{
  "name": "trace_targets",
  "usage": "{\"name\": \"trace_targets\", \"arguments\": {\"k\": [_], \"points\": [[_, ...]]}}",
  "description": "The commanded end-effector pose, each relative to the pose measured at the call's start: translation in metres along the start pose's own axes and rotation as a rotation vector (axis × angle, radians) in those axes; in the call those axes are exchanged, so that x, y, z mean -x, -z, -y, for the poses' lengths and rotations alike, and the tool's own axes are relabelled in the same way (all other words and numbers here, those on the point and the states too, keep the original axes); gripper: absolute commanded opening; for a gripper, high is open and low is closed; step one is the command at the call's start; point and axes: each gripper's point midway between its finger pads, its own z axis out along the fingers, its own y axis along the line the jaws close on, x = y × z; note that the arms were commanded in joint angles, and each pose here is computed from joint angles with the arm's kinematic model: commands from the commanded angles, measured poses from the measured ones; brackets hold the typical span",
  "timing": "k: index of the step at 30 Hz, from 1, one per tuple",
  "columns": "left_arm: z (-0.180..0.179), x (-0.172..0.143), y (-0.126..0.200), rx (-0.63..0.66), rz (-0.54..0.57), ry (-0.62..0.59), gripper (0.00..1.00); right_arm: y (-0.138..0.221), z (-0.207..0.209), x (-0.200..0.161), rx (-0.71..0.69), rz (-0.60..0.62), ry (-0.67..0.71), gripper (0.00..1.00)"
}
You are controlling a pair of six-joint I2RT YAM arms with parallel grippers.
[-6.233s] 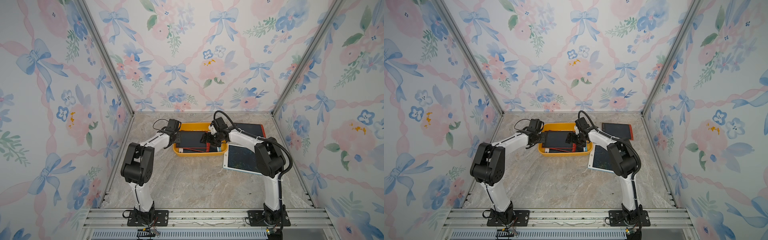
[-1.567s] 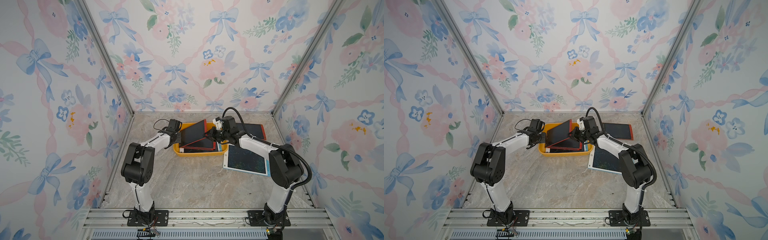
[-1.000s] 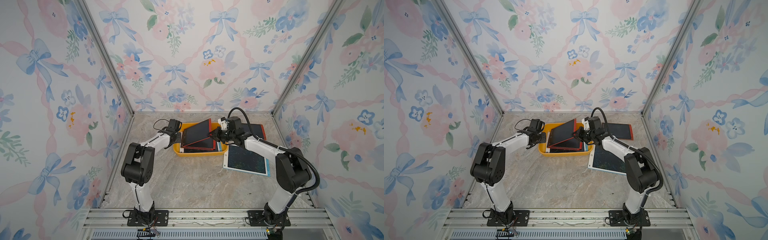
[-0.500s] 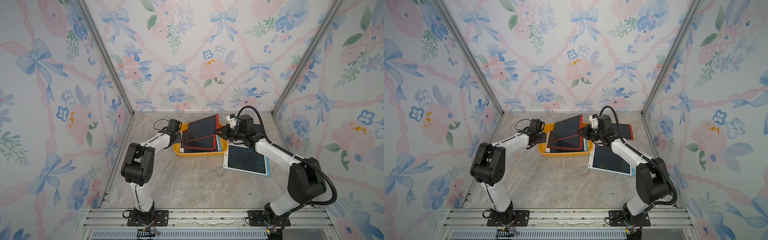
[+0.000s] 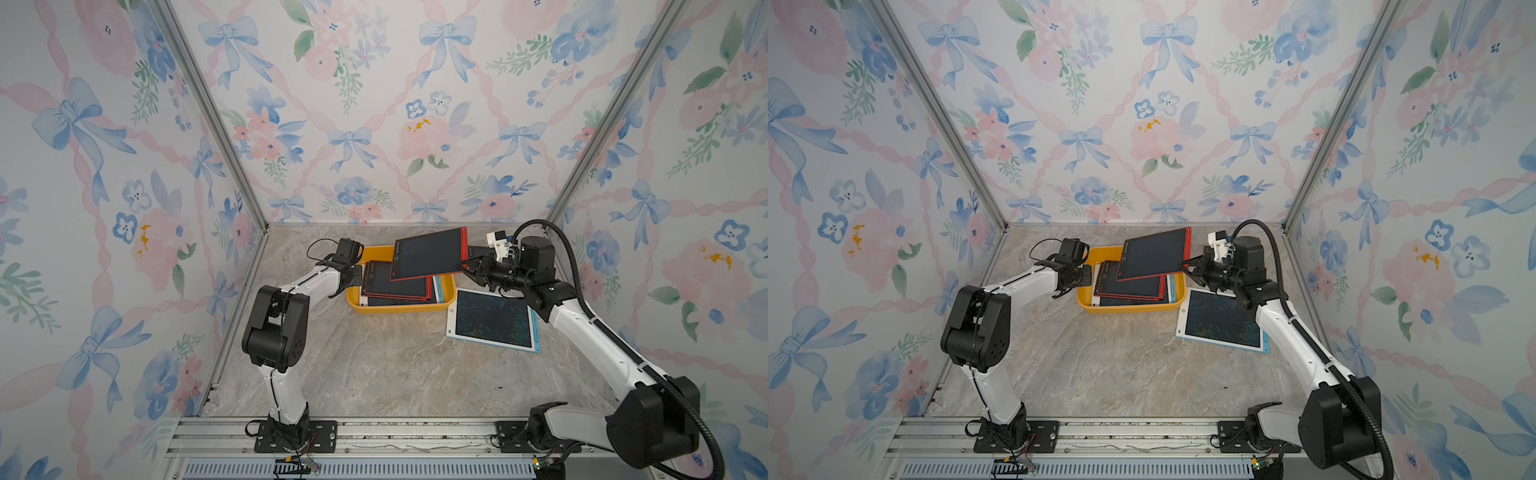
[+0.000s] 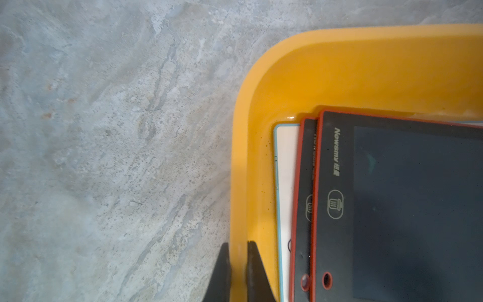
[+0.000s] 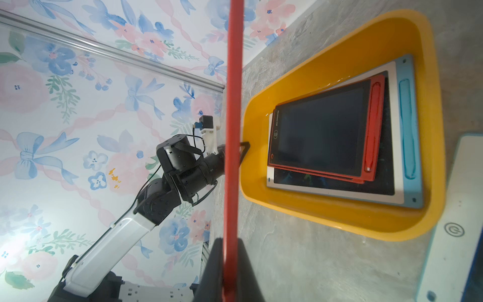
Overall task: Take out the writing tablet from the storage box
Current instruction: Place the writing tablet at the center of the board.
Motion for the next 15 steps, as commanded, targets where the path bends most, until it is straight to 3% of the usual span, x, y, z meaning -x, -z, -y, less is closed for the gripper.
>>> {"name": "trace_targets", "arguments": {"k": [1,7,15], "points": [[0.011,-0.017,0.002,-0.053,-0.064,-0.028,0.02,0.013,0.006,-0.023,-0.013,-0.065,-0.031,0.01],[0.011,-0.017,0.002,-0.053,-0.064,-0.028,0.02,0.029,-0.002,-0.051,0.021,-0.083,-0.062,0.01],[0.012,-0.017,0.003,-0.051,-0.061,-0.032,0.02,0.028,-0.001,-0.117,0.005,-0.206,-0.076,0.01]]}}
